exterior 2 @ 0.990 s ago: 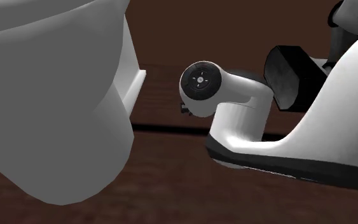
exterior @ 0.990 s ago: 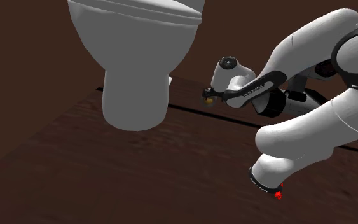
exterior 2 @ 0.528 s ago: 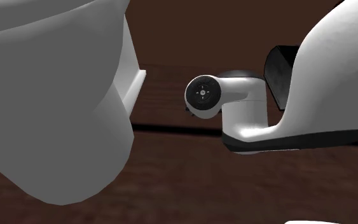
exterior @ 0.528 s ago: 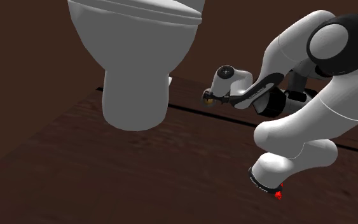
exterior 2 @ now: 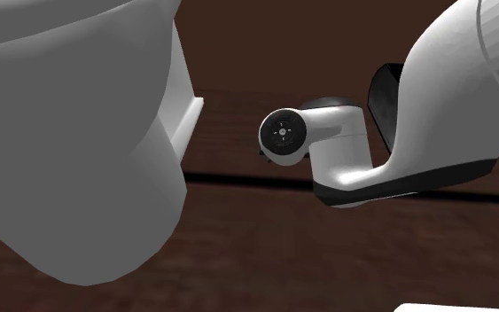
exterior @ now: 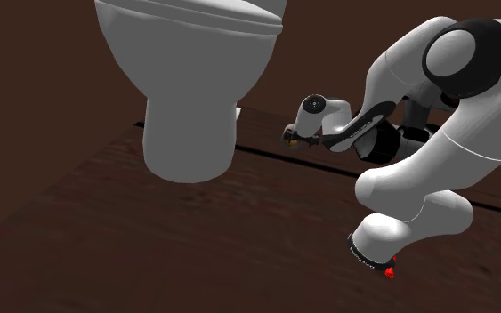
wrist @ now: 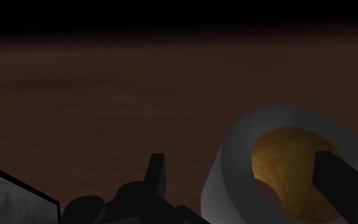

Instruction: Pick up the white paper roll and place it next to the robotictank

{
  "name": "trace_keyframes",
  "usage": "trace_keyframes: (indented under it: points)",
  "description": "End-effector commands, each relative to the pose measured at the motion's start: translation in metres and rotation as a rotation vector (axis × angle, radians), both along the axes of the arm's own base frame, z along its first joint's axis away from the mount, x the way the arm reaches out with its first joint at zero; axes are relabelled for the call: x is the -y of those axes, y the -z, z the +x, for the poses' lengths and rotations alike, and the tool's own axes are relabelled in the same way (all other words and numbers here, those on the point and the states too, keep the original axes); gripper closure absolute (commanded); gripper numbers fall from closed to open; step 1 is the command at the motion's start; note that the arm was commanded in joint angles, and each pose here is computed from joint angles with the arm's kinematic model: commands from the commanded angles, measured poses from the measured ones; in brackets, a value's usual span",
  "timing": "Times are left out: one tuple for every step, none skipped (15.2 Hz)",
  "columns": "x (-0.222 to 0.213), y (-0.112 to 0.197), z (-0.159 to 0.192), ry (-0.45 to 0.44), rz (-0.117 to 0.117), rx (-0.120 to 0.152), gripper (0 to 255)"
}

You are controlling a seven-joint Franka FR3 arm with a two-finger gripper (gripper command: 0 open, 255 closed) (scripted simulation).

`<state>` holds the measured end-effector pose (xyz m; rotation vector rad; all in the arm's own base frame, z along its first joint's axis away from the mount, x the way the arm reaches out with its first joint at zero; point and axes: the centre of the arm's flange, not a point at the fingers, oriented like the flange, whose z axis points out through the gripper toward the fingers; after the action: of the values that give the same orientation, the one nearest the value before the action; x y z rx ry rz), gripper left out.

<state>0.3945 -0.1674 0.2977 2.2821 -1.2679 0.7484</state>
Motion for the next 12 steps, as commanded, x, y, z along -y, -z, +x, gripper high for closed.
trace_keyframes:
  points:
    - [0.0, 0.0001, 0.0001, 0.0, 0.0, 0.0, 0]
    - [0.0, 0.0001, 0.0001, 0.0, 0.0, 0.0, 0]
    - [0.0, 0.0001, 0.0001, 0.0, 0.0, 0.0, 255]
    - [0.0, 0.0001, 0.0001, 0.0, 0.0, 0.0, 255]
    - [0.0, 0.0001, 0.0001, 0.0, 0.0, 0.0, 255]
    - [0.0, 0.0001, 0.0001, 0.0, 0.0, 0.0, 255]
    - [0.0, 0.0001, 0.0001, 0.0, 0.0, 0.0, 255]
    - [0.0, 0.0001, 0.0001, 0.0, 0.0, 0.0, 255]
    - [0.0, 0.0001, 0.0001, 0.0, 0.0, 0.0, 255]
    - [0.0, 0.0001, 0.0001, 0.0, 0.0, 0.0, 255]
    - [0.0, 0.0001, 0.0001, 0.0, 0.0, 0.0, 255]
    - [0.0, 0.0001, 0.0001, 0.0, 0.0, 0.0, 255]
